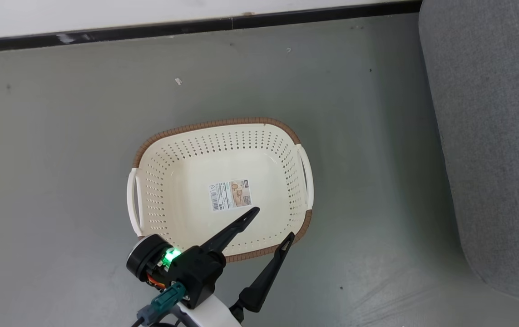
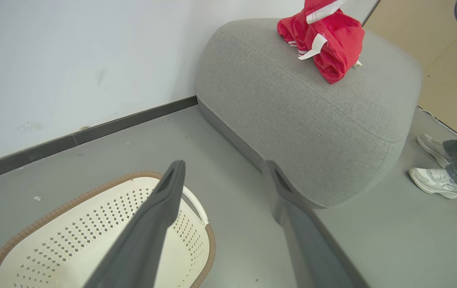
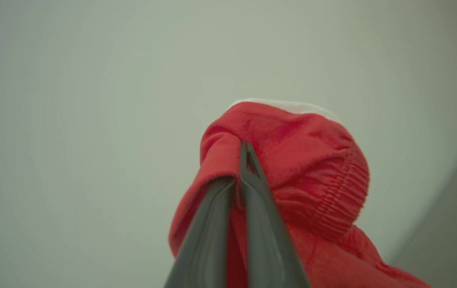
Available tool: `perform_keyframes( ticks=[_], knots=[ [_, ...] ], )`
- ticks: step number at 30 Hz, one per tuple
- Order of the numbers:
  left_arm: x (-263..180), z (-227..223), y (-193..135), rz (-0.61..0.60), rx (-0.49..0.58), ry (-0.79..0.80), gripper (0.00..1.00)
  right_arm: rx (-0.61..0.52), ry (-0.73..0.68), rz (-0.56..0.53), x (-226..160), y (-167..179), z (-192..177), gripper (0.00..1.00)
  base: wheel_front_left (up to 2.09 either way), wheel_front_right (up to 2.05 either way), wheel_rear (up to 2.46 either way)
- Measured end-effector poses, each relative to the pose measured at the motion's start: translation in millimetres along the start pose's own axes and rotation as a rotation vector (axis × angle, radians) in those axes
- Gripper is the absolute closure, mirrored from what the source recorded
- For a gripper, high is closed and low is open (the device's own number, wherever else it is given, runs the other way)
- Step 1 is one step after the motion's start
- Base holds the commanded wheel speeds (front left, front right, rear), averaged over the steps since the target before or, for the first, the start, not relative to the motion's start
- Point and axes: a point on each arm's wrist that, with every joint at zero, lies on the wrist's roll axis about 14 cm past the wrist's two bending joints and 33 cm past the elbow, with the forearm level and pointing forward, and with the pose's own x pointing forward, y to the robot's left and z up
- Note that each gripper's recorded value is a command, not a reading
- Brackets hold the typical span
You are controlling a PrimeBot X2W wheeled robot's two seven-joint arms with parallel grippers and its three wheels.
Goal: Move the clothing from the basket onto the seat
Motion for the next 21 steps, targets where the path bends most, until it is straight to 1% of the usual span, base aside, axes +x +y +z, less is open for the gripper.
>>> perform_keyframes(
  ticks=[6,10,13,17,21],
  knots=[
    [5.4,-2.4,7.4,-0.001,-0.001,0.003,0.00,-0.006,-0.127,0.017,20.5,14.1,39.2,1.00,0.00,0.00,0.00],
    [8.3,-5.5,10.3,-0.003,-0.006,0.009,0.00,-0.023,-0.172,0.016,26.4,15.4,53.2,1.00,0.00,0.00,0.00],
    [10.0,-8.4,11.9,-0.003,-0.012,0.015,0.00,-0.060,-0.180,-0.005,27.8,6.8,55.9,1.00,0.00,0.00,0.00],
    [11.7,-14.2,13.7,-0.008,-0.017,0.029,0.00,-0.117,-0.174,-0.058,27.8,-16.3,55.2,1.00,0.00,0.00,0.00],
    [13.8,-21.4,15.7,-0.011,-0.027,0.049,0.00,-0.158,-0.133,-0.086,25.0,-30.5,39.3,1.00,0.00,0.00,0.00]
  ],
)
